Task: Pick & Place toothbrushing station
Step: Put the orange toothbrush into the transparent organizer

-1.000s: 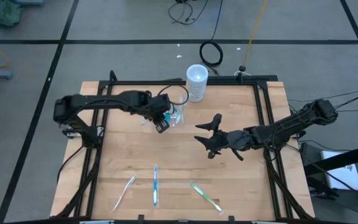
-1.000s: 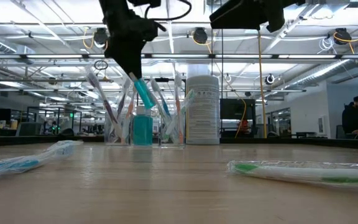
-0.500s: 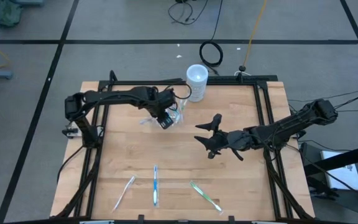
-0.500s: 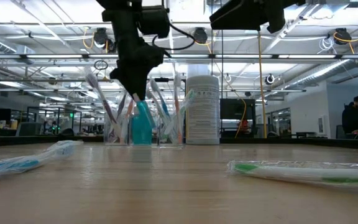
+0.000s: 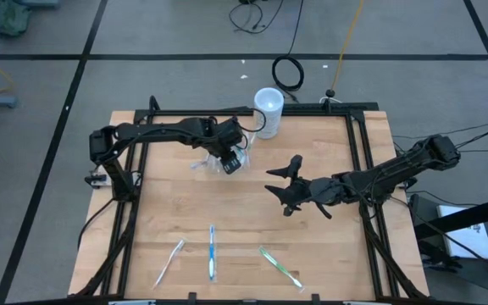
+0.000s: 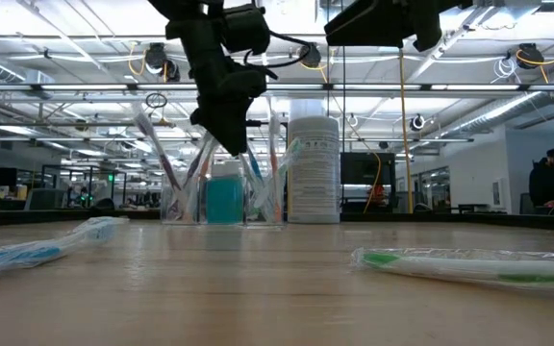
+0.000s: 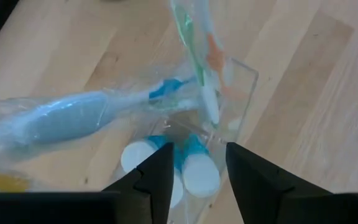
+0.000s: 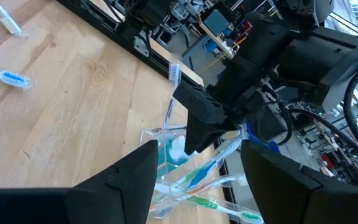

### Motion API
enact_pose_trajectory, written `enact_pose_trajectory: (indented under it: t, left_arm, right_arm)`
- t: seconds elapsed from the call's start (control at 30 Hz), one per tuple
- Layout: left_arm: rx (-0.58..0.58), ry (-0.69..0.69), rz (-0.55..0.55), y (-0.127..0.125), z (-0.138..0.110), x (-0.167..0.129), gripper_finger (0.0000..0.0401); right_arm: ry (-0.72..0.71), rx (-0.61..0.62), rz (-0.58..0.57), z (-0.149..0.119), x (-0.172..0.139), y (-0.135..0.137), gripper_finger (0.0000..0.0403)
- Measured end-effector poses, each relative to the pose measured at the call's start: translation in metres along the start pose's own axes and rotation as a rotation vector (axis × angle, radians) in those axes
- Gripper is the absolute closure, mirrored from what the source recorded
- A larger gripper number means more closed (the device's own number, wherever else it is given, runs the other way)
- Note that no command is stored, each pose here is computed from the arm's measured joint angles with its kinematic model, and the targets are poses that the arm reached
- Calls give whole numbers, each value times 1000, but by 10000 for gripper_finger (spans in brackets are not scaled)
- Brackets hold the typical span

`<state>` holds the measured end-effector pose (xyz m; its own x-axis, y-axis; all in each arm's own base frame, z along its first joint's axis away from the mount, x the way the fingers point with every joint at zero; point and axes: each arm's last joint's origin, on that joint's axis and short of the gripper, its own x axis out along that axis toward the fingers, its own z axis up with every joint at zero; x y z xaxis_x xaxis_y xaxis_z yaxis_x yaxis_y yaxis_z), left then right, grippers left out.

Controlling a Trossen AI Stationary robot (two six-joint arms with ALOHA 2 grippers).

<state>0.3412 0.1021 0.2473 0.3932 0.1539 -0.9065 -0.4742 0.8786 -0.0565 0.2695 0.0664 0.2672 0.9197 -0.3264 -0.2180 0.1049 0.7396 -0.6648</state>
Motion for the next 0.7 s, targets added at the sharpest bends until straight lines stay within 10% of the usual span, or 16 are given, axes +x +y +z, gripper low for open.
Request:
enact_pose_trajectory:
  t: [0.7]
  left_arm:
    - [-47,-124,-104,-16,-26,-94,277]
  right_arm:
    - [0,0,1,0,0,0,181]
